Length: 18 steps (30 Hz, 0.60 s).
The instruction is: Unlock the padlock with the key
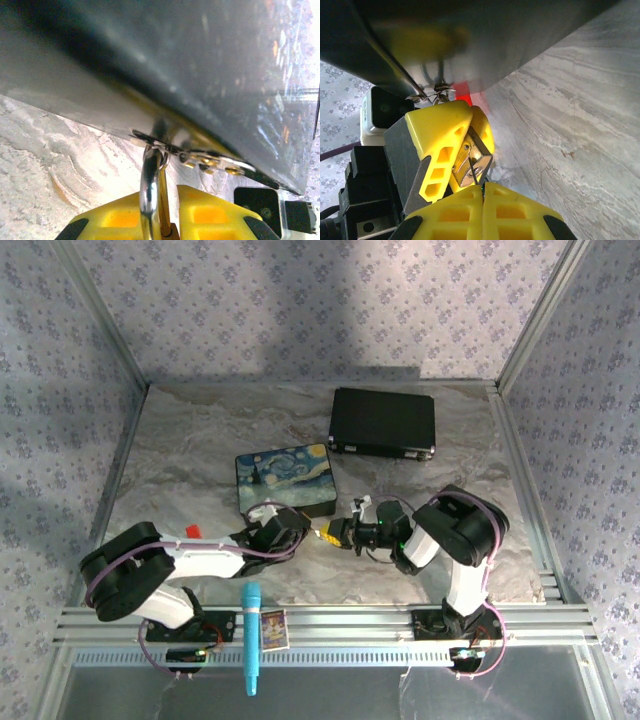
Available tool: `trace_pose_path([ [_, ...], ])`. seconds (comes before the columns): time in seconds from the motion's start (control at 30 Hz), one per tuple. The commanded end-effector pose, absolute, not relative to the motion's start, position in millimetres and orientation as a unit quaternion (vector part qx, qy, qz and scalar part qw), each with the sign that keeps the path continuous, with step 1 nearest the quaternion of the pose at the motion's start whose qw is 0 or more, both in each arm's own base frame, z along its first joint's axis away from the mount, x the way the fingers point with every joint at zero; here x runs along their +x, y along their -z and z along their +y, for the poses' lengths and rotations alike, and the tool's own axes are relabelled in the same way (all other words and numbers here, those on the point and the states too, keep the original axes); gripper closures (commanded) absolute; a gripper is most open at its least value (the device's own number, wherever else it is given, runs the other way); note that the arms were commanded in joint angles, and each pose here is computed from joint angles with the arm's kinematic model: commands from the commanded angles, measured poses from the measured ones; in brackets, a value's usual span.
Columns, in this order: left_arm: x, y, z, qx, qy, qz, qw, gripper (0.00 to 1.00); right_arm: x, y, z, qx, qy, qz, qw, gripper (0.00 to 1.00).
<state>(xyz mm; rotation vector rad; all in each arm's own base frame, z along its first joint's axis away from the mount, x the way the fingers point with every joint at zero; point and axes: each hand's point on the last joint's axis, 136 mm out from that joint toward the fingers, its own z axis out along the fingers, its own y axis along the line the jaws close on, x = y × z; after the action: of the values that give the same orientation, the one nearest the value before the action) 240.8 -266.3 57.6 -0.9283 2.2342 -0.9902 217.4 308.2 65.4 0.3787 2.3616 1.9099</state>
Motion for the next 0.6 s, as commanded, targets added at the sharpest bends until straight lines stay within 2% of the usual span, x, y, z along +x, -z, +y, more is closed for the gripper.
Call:
trace_pose_path([
  [0.0,240.7,-51.2,-264.6,-0.388,0.378,0.808,0.234,0.98,218.3,-69.7,311.5,0.116,-0.635,0.763,0.039,1.0],
  [0.4,243.4,-50.4,-259.9,-0.4,0.373,0.801,0.242,0.98,202.1,-58.6,297.7,0.135,-0.618,0.774,0.033,1.0],
  [0.57,244.0,-52.1,-268.1,-0.392,0.382,0.803,0.233,0.99,203.4,-72.0,305.4,0.118,-0.632,0.765,0.037,1.0],
])
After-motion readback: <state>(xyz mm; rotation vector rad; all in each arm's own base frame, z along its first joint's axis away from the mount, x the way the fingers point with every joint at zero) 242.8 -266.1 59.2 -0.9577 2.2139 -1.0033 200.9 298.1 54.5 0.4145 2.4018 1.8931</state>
